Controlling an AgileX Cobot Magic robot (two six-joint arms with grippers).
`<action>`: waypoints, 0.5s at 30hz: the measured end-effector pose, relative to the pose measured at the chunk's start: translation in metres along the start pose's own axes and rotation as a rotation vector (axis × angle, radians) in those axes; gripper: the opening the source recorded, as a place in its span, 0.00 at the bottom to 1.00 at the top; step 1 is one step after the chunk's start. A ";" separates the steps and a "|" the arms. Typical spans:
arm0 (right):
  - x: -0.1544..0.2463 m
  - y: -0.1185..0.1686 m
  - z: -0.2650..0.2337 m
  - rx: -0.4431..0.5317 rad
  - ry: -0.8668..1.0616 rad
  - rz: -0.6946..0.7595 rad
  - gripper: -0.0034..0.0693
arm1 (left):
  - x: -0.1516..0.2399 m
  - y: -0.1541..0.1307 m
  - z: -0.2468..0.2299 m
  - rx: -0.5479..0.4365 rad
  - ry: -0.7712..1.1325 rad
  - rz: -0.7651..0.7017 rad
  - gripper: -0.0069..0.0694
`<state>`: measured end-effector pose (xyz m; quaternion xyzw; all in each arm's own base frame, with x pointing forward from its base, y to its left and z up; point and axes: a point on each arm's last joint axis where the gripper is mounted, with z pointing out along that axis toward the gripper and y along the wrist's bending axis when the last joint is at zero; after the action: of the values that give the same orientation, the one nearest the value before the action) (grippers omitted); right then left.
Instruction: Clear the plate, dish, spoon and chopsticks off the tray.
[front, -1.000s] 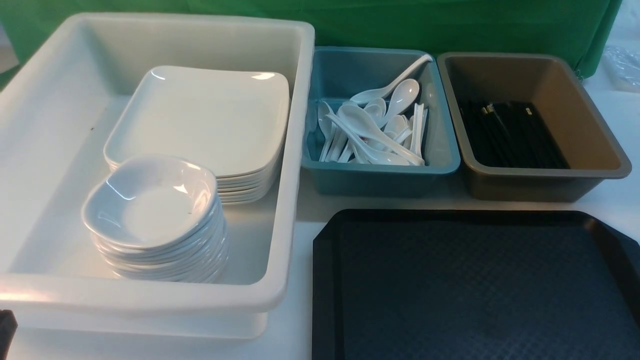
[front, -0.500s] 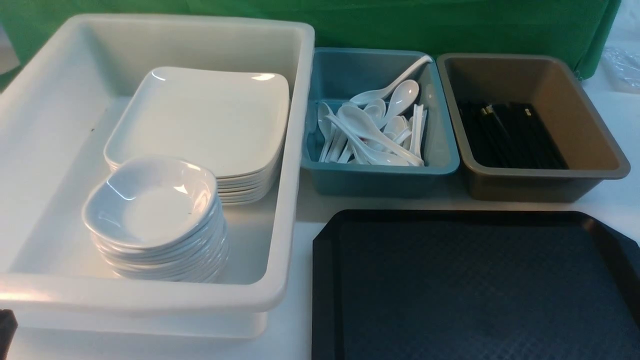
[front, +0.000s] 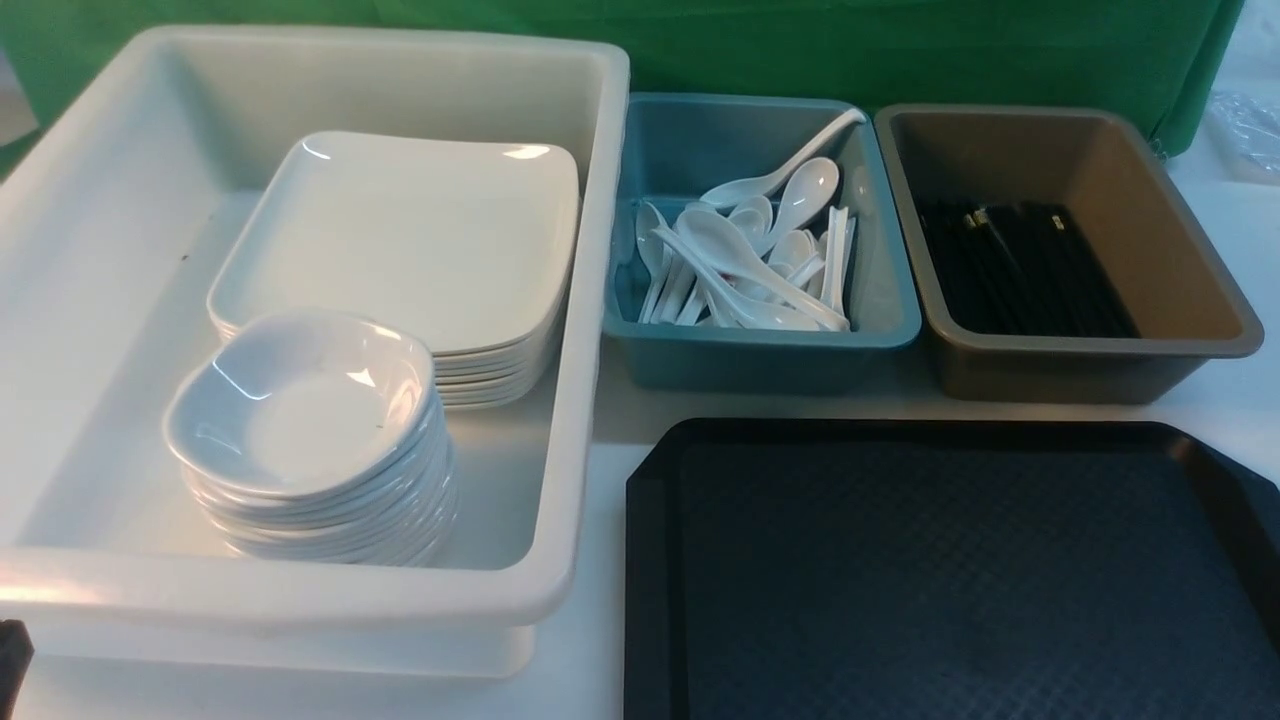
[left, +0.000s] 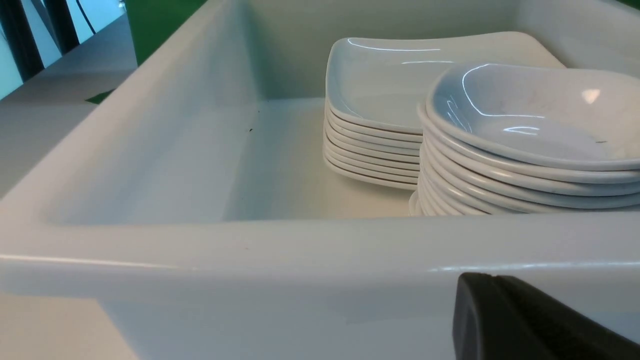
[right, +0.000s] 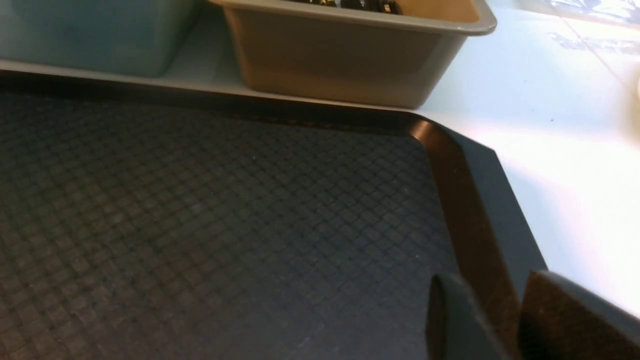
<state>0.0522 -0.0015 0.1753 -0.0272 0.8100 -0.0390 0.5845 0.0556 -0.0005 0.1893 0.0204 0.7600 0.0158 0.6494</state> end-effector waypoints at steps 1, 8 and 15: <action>0.000 0.000 0.000 0.000 0.000 0.001 0.37 | 0.000 0.000 0.000 0.000 0.000 0.000 0.09; 0.000 0.000 0.000 0.000 0.000 0.001 0.37 | 0.000 0.000 0.000 -0.002 0.000 0.008 0.09; 0.000 0.000 0.000 -0.001 -0.001 0.000 0.37 | 0.000 0.000 0.000 -0.003 0.000 0.011 0.09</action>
<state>0.0522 -0.0014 0.1754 -0.0274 0.8098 -0.0385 0.5848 0.0556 -0.0002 0.1893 0.0237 0.7600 0.0204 0.6492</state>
